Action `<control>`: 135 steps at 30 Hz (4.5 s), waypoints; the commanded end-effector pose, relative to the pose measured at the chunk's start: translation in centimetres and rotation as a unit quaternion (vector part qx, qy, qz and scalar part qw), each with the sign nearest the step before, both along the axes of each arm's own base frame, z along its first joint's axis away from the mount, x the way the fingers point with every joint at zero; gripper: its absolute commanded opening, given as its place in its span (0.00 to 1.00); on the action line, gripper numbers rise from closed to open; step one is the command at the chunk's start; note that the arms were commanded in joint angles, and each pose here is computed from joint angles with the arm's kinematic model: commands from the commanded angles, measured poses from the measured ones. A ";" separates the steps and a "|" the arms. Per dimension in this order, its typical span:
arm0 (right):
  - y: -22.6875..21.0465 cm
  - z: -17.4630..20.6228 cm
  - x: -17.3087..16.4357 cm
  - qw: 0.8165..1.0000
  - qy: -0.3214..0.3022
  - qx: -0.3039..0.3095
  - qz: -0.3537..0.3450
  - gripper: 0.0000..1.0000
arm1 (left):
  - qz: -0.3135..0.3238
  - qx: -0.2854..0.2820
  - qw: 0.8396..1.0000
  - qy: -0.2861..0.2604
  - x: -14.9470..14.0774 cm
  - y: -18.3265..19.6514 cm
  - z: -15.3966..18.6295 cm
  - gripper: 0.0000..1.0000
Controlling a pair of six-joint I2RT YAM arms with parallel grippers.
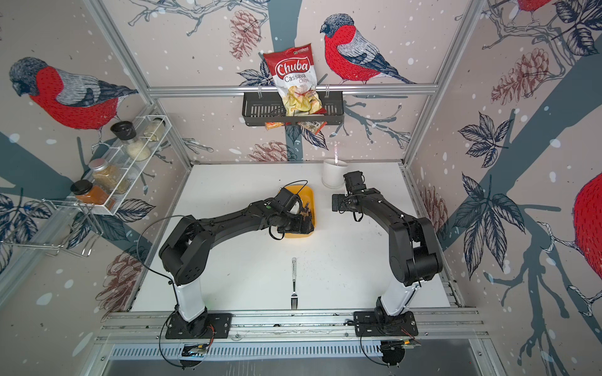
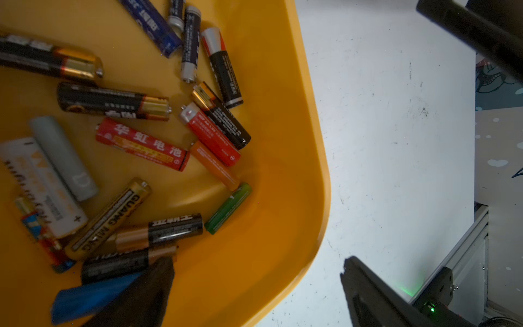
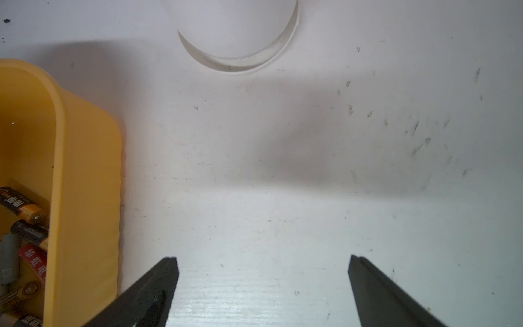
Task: Take the batteries out of the storage box
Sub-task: Adjust the storage box at the center of the board, then pick up the battery from the storage box, then place the battery at the center of the board.
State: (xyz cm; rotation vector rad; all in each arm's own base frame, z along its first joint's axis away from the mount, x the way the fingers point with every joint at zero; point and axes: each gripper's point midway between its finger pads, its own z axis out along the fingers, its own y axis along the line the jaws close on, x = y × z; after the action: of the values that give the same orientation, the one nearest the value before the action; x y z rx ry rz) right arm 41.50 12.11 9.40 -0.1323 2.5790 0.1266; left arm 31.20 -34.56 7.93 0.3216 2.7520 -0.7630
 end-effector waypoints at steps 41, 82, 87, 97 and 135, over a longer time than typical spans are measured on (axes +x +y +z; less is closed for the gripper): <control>14.2 5.6 1.7 0.990 0.003 -0.004 0.139 0.80 | 0.158 0.025 0.986 -0.039 6.7 15.7 7.3 0.96; 20.2 -6.4 0.6 0.969 0.108 -0.037 0.219 0.28 | 0.200 0.024 0.979 0.021 6.2 18.4 0.9 0.90; 20.2 -6.6 0.4 0.969 0.112 -0.038 0.218 0.25 | 0.200 0.027 0.979 0.020 6.1 18.5 1.0 0.90; 20.2 -6.6 0.4 0.969 0.112 -0.037 0.217 0.18 | 0.203 0.031 0.979 0.014 6.1 18.8 1.5 0.89; 8.5 0.5 1.3 0.992 0.075 -0.004 0.101 0.14 | 0.156 0.060 0.985 -0.031 9.5 14.9 5.3 0.89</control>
State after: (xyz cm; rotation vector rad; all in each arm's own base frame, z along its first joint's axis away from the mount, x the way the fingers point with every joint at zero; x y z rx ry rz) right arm 42.71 20.92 10.16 -0.4348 2.7276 0.1986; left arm 40.91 -19.72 13.35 -0.0842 2.6816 -0.5321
